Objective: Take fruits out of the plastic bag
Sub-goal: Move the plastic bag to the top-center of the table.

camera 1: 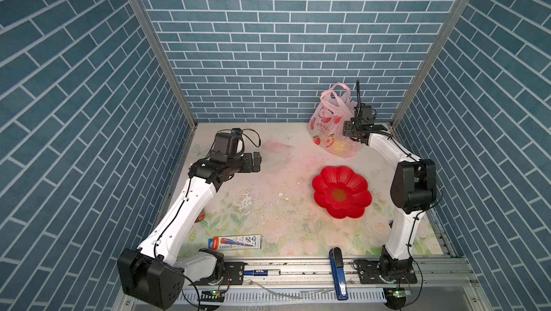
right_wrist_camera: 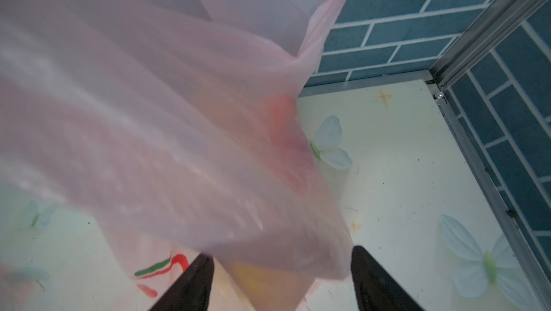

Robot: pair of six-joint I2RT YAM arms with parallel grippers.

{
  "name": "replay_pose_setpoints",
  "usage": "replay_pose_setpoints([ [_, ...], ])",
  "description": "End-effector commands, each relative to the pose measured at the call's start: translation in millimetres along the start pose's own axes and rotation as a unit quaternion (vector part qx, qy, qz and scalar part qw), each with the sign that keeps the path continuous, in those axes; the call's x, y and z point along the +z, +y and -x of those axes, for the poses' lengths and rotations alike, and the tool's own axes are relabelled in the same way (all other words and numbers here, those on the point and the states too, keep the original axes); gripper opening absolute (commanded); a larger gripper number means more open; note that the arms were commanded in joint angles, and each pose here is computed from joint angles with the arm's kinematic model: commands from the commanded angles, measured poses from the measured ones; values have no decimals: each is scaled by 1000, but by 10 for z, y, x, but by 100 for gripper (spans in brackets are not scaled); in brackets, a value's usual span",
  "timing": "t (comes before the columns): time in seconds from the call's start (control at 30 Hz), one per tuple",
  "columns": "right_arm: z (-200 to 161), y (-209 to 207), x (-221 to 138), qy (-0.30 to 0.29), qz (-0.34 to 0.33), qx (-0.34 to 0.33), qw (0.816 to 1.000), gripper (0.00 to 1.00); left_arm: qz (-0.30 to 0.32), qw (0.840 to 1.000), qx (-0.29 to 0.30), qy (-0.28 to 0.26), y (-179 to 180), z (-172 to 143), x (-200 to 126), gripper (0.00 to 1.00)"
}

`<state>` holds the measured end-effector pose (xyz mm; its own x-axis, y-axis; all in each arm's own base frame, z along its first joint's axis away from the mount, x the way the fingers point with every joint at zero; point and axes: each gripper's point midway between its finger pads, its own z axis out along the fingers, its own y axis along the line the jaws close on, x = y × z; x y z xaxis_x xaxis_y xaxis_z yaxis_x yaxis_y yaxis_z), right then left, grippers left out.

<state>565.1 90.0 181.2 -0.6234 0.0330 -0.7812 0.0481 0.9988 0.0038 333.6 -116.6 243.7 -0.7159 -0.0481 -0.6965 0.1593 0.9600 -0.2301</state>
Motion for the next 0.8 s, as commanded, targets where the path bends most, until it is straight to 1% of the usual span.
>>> replay_pose_setpoints([
  [0.0, 248, 36, 53, -32, 11, -25, 999, 74, 3, 1000, 12, -5, 3, -13, 5, 99],
  [0.13, 305, 115, 210, -29, 32, -38, 998, 73, 4, 1000, 17, -5, 8, -17, 8, 99],
  [0.17, 312, 130, 258, -28, 33, -39, 998, 72, 5, 1000, 18, -4, 15, -25, 19, 99],
  [0.23, 327, 146, 326, -26, 39, -38, 998, 68, 4, 1000, 22, -4, 9, -24, 32, 99],
  [0.3, 353, 159, 346, -30, 47, -33, 998, 58, 2, 1000, 26, -3, 2, -16, 56, 99],
  [0.43, 426, 221, 341, -43, 71, -27, 996, 27, -2, 1000, 22, 2, -7, -39, 92, 99],
  [0.47, 437, 257, 334, -43, 81, -27, 995, 22, -3, 1000, 21, 2, -10, -42, 95, 99],
  [0.57, 428, 371, 303, -37, 113, -17, 993, 10, -3, 1000, 15, -4, -13, -12, 88, 98],
  [0.7, 367, 546, 206, -30, 163, -3, 986, 0, -8, 1000, 10, -2, -50, 47, 92, 95],
  [0.77, 337, 665, 136, -27, 185, -6, 982, 0, -11, 1000, 4, 1, -71, 76, 96, 94],
])
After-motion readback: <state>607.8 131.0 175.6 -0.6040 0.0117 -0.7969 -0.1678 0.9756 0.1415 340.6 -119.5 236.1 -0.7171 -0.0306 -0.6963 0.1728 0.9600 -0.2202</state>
